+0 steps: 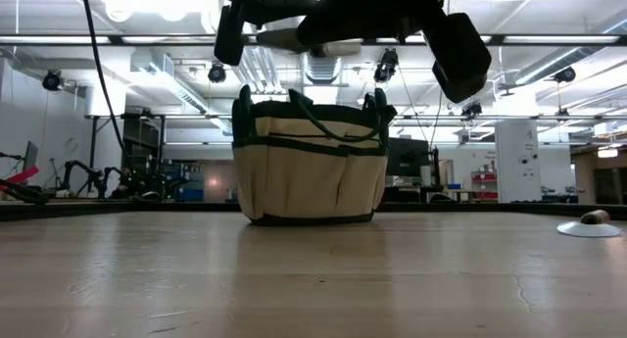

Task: Pick & Place Garden tools in Gardening bag
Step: Put the left brown trowel into the gardening bag

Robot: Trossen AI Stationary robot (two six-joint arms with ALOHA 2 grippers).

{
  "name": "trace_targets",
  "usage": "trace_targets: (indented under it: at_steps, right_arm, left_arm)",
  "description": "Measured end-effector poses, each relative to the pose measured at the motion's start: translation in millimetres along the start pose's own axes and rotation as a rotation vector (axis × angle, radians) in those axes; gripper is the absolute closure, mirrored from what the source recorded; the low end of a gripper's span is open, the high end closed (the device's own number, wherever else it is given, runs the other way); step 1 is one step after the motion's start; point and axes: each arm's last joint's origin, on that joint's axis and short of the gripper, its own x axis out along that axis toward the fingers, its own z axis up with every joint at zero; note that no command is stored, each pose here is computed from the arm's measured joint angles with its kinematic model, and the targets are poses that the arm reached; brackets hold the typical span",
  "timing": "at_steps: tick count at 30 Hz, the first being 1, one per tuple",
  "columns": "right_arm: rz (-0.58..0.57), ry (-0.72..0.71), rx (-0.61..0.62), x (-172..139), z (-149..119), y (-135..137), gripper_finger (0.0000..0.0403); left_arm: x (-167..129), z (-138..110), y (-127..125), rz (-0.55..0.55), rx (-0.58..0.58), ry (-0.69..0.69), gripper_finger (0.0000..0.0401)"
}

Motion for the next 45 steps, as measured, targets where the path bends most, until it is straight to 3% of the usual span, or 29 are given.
trace_targets:
  at_steps: [7, 13, 20, 28, 38, 45]
  right_arm:
    - [0.020, -0.026, 0.053, -3.1, 3.1, 2.3, 0.0396]
    - [0.042, -0.071, 0.144, -12.3, 3.1, -3.7, 0.0396]
    - [0.141, -0.265, 0.410, -39.6, -15.9, -21.3, 0.0395]
    - [0.163, -0.649, 0.753, -60.5, -55.1, -40.5, 0.0395]
    - [0.037, -0.810, 0.981, -48.9, -90.1, -20.7, 0.0395]
    - [-0.009, -0.776, 1.013, -18.3, -96.5, -6.3, 0.0395]
  left_arm:
    - [0.2, -0.8, 0.2, -0.013, 0.077, 0.018, 0.0301]
    - [-4.7, 7.3, -3.7, -0.038, 0.227, 0.010, 0.0300]
    - [-24.7, 23.0, -17.5, -0.104, 0.422, -0.019, 0.0302]
    - [-34.9, 29.8, -28.4, -0.191, 0.560, -0.077, 0.0301]
    - [-43.6, 35.0, -43.0, -0.466, 0.628, -0.164, 0.0301]
    - [-44.2, 37.1, -44.2, -0.481, 0.615, -0.185, 0.0302]
